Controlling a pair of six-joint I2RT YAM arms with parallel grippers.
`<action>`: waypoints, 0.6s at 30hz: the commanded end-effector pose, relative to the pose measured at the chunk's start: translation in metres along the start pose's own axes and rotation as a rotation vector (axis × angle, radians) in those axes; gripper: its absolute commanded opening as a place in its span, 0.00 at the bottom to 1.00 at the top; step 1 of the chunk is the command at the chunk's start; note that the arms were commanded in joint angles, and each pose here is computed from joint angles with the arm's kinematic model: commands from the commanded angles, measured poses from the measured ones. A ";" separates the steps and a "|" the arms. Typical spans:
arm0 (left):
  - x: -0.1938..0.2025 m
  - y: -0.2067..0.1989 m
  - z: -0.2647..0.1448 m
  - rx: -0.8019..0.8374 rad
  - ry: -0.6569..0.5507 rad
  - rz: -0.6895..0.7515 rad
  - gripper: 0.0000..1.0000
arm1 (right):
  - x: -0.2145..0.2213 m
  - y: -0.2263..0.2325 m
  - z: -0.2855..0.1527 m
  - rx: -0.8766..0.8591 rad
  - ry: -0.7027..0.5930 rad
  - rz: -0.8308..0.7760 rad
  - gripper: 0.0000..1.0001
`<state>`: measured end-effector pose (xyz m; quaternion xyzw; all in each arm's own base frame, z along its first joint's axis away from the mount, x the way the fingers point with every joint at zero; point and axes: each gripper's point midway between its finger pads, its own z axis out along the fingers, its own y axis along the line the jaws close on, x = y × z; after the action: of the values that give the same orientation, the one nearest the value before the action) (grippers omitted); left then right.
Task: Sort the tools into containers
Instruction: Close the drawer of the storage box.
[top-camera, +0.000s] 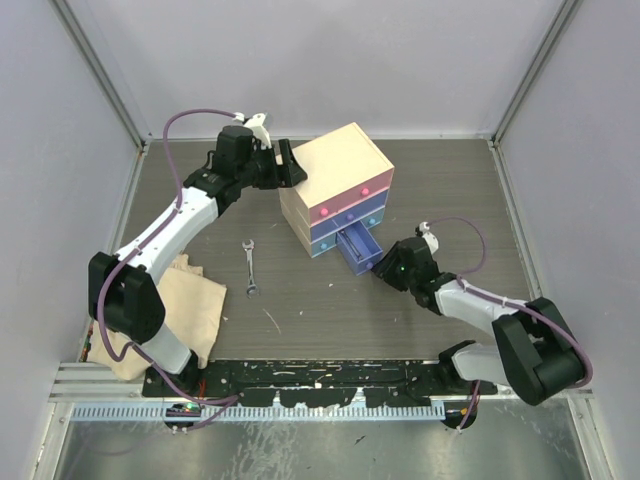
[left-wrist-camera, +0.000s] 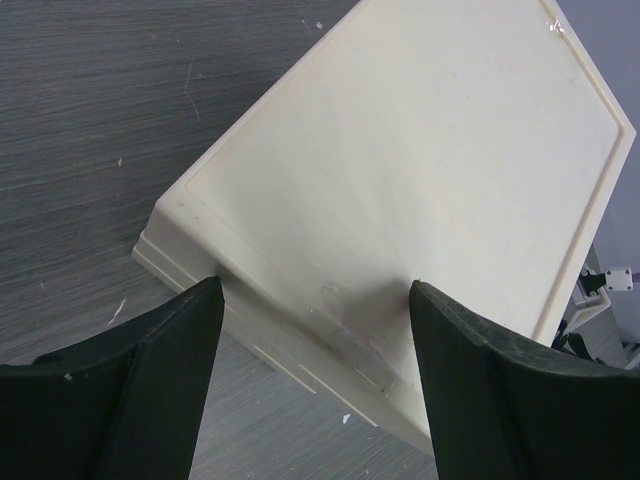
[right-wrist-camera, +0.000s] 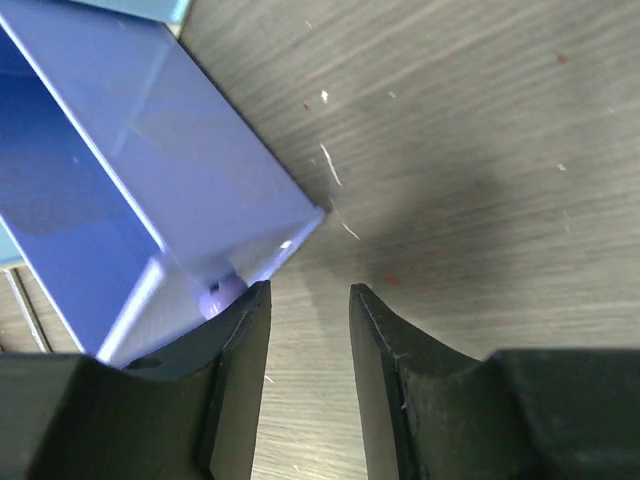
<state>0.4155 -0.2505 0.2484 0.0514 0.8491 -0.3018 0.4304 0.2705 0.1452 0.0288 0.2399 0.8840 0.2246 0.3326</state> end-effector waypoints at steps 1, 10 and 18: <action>0.015 0.003 0.006 -0.002 0.066 -0.002 0.74 | -0.037 0.051 0.002 -0.127 -0.096 0.009 0.43; 0.019 0.000 0.008 0.006 0.076 0.001 0.73 | -0.051 0.075 0.013 -0.167 -0.107 -0.011 0.43; 0.023 -0.003 0.010 0.012 0.087 0.007 0.73 | -0.056 0.087 0.029 -0.190 -0.106 0.012 0.43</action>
<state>0.4154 -0.2516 0.2478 0.0481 0.8498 -0.3036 0.4282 0.3248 0.1736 0.0544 0.2291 0.8667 0.2580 0.3602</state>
